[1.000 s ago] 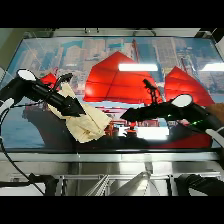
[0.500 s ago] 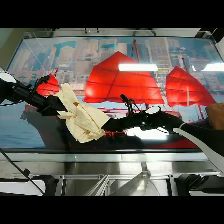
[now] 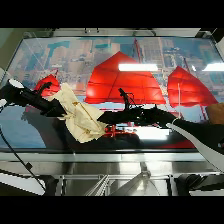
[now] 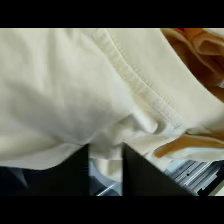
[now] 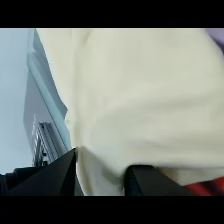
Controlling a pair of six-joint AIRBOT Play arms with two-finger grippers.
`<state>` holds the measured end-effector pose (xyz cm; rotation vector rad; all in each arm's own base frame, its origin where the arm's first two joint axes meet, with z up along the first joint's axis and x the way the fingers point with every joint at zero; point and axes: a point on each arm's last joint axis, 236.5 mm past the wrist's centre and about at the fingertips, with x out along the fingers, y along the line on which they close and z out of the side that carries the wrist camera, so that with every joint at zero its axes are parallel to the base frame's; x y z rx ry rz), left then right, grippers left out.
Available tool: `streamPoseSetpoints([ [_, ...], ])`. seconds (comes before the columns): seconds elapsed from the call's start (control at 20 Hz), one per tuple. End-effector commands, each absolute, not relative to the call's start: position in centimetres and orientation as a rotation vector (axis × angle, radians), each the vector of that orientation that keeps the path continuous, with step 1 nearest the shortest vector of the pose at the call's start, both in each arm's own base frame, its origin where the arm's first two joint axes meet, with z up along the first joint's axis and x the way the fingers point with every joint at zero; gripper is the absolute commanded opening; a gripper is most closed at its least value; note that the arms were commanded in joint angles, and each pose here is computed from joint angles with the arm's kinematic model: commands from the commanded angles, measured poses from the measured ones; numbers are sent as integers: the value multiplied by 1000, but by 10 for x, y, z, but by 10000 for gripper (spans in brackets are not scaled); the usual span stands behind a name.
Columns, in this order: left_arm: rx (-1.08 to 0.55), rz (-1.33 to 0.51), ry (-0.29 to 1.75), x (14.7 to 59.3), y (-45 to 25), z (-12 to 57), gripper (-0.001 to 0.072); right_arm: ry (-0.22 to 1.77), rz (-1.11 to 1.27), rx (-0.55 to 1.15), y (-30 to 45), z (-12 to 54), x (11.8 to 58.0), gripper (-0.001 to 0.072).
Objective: Fold the shirts.
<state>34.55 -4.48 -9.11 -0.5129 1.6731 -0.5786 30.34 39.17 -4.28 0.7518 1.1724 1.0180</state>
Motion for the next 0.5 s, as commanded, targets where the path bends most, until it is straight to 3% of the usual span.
streamPoseSetpoints([
  [0.0,-521,-615,1708,340,-48,-108,15,1167,1011,759,393,-43,307,89],
  [0.1,-516,-608,1698,343,-46,-109,18,1171,1007,760,393,-45,307,18],
  [0.45,-477,-608,1621,361,-30,-73,26,1082,980,803,373,-22,337,16],
])
